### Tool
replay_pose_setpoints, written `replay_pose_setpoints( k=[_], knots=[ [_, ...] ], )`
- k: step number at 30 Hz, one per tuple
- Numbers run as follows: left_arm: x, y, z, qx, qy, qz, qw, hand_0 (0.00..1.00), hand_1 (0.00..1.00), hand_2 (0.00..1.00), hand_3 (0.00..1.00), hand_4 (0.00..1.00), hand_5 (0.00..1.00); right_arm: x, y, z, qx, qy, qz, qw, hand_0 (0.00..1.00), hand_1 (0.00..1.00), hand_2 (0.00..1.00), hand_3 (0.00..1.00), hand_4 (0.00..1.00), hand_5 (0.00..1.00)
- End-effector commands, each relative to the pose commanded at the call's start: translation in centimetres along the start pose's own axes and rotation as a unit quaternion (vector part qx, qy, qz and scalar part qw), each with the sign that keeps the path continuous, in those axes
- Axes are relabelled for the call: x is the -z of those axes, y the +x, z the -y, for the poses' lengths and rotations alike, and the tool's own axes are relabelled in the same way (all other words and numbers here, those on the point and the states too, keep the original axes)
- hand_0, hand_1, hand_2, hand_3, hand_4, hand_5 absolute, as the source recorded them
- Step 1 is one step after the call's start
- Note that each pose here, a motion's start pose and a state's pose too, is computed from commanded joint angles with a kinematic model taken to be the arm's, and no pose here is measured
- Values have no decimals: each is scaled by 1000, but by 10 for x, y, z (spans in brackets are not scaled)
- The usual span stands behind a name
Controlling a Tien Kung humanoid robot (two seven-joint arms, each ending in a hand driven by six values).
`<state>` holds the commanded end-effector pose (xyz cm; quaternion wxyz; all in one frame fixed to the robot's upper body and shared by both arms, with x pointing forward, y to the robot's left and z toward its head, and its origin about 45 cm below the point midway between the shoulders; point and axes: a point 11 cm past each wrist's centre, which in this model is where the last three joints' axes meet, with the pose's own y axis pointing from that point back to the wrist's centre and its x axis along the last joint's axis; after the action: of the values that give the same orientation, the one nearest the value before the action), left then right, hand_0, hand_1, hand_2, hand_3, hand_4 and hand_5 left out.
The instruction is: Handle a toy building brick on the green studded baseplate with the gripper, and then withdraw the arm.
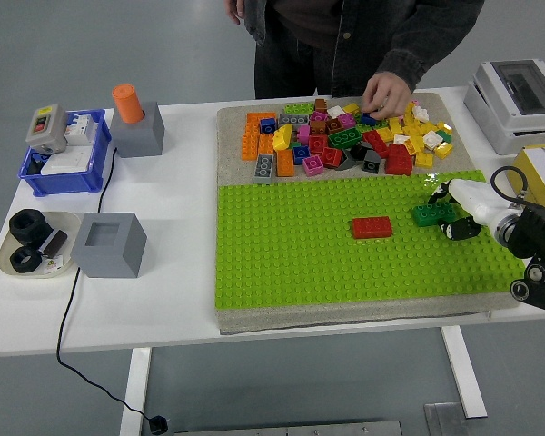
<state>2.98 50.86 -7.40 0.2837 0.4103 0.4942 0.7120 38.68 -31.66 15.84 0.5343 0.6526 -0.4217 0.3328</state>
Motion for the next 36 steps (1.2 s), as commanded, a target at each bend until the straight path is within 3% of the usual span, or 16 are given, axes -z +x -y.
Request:
replay_pose_setpoints(
  k=[17, 28, 29, 34, 36],
  knots=[
    [2, 1, 0, 0, -1, 0, 1000, 811, 836, 833, 954, 927, 594, -4, 11, -5, -13, -3, 17, 1000, 881, 736, 777, 619, 477, 6],
    [4, 2, 1, 1, -1, 0, 1000, 811, 836, 834, 948, 930, 594, 0, 23, -20, -45, 6, 19, 999, 878, 751, 808, 606, 475, 24],
    [4, 2, 1, 1, -1, 0, 1000, 811, 836, 835, 935, 934, 600, 2, 22, -22, -47, 8, 19, 999, 922, 919, 930, 603, 480, 39],
    [5, 2, 1, 1, -1, 0, 1000, 811, 836, 835, 935, 934, 600, 15, 14, -27, -54, 18, 15, 998, 922, 919, 930, 603, 480, 39],
    [5, 2, 1, 1, -1, 0, 1000, 812, 841, 834, 928, 935, 600, 19, 8, -27, -52, 16, 16, 998, 973, 956, 958, 604, 483, 44]
  ],
)
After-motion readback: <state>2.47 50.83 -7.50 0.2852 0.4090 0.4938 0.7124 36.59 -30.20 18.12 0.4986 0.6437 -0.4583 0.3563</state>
